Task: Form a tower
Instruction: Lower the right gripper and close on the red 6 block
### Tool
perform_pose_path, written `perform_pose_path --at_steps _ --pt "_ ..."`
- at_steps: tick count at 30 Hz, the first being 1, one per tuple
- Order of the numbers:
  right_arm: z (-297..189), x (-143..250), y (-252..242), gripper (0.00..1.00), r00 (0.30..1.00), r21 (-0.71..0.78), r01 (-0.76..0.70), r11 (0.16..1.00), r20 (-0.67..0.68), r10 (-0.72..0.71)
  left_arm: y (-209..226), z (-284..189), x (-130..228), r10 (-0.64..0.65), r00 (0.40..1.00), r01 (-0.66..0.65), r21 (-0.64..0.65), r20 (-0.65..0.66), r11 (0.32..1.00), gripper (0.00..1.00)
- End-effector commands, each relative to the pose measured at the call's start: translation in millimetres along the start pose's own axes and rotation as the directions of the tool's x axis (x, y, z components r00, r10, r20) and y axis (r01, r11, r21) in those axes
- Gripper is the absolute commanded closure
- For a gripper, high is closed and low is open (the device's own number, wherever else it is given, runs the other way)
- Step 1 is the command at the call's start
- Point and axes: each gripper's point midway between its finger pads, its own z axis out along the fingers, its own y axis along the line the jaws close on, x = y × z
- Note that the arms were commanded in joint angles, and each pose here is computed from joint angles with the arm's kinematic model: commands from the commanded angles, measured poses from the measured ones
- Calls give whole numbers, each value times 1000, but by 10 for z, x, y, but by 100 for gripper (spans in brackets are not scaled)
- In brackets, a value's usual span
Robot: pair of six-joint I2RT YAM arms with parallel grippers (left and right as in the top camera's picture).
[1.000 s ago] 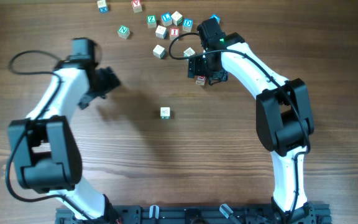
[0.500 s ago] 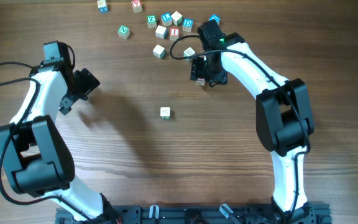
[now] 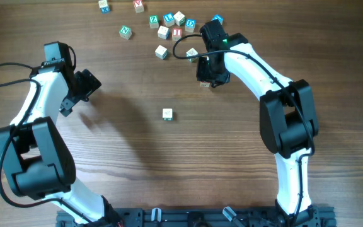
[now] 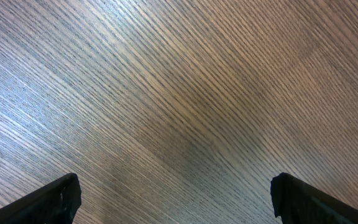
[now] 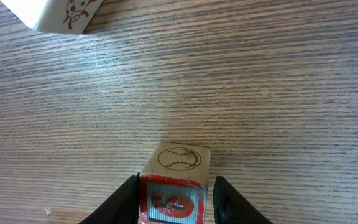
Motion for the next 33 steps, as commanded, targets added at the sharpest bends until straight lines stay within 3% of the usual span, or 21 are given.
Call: perform_pose_path --at_steps 1,9,13,17,23,30,33 --pt "26 -17 16 61 999 6 39 999 3 -39 -7 -86 -75 -2 1000 1 14 25 1000 0" --pt "26 -24 -3 55 999 17 49 999 6 -49 -8 -86 -76 -2 1000 1 15 25 1000 0" --pt "24 -23 0 57 998 16 57 998 6 -57 -7 -86 -75 -2 1000 1 14 25 1000 0" --pt "30 4 45 65 996 27 91 995 10 -91 -7 -86 -75 -2 1000 1 14 25 1000 0" --pt "30 -11 21 65 990 124 120 985 53 -128 -7 -86 -75 -2 1000 1 14 25 1000 0" --pt "28 -17 13 64 990 130 120 984 56 -128 -7 -86 -75 -2 1000 1 14 25 1000 0" --pt "8 -46 -11 69 989 147 119 982 69 -130 -7 -86 -75 -2 1000 1 14 25 1000 0"
